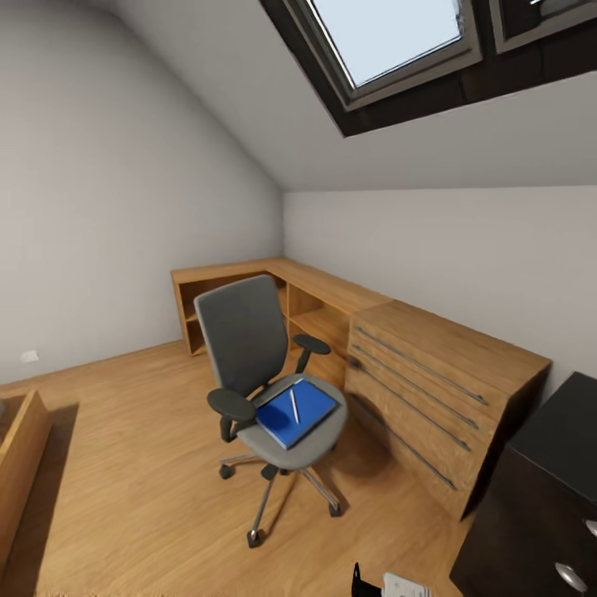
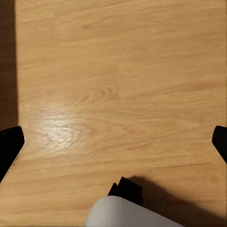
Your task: In the bedroom, organize the workspace by keeping the computer under the desk, ensuring the monitor is on the desk, placing the keyboard on the desk next to the monitor, placing the mouse on the desk next to the keyboard, moving the folder from the swivel chair onto the desk next to the mouse, stacking the notebook on top of the folder with the pen on top of the notebook, and positioning the swivel chair next to the desk.
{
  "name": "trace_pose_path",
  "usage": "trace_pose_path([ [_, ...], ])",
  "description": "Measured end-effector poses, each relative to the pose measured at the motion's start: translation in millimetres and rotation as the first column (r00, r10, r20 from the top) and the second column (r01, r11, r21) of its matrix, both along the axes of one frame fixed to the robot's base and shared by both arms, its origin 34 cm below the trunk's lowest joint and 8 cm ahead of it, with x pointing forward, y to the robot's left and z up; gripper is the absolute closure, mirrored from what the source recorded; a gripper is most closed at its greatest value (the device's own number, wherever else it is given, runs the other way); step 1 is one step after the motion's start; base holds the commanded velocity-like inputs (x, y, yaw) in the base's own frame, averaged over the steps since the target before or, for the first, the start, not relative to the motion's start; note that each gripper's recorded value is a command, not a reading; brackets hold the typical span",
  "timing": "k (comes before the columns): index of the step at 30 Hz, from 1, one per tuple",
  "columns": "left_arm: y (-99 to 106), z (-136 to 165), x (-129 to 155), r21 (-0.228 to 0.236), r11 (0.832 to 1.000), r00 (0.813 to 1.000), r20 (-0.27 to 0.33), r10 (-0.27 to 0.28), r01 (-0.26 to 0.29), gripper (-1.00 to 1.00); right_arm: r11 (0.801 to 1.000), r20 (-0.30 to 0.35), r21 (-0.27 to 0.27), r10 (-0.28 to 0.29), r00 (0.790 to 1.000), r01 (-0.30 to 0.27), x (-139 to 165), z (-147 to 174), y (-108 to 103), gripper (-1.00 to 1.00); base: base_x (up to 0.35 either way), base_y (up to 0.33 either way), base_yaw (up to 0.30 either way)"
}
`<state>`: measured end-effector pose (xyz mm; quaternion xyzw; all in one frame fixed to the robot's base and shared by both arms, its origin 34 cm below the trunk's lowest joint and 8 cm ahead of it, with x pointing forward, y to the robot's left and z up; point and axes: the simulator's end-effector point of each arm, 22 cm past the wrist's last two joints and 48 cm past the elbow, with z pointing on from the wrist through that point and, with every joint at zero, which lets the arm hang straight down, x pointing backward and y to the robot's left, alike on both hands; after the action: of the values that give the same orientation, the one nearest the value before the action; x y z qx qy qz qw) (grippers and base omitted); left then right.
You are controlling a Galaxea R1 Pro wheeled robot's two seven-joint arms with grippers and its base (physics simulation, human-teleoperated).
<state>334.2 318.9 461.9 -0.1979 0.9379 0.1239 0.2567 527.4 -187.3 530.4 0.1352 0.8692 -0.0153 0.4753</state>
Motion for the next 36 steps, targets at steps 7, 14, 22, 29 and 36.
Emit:
trace_pose_path([
  [7, -1, 0, 0, -0.001, 1.0, 1.0, 0.0, -0.001, 0.001, -1.0, 1.0, -0.002, 0.003, -0.007, 1.0, 0.007, -1, -1, -1, -1.0, 0.067, 0.098, 0.085],
  [14, -1, 0, 0, -0.001, 1.0, 1.0, 0.0, -0.001, 0.001, -1.0, 1.0, -0.009, 0.001, -0.015, 1.0, 0.015, -2, -2, -5, -1.0, 0.002, 0.002, 0.002],
  [22, -58, 97, 129, -0.13, 0.985, 0.974, 0.209, -0.087, 0.115, -1.0, 0.997, 0.129, -0.033, -0.07, 0.989, 0.075, 86, 62, -44, -1.0, 0.0, 0.0, 0.0],
  [29, -10, 228, 257, -0.134, 0.99, 0.945, 0.328, 0.002, 0.045, -1.0, 0.997, 0.069, -0.057, -0.053, 0.996, 0.057, 208, 169, -68, -1.0, 0.0, 0.0, 0.0],
  [36, 19, 242, 269, -0.144, 0.989, 0.936, 0.346, 0.068, -0.019, -1.0, 0.999, -0.038, -0.046, -0.019, 0.999, 0.017, 217, 168, -57, -1.0, 0.011, 0.0, 0.0],
])
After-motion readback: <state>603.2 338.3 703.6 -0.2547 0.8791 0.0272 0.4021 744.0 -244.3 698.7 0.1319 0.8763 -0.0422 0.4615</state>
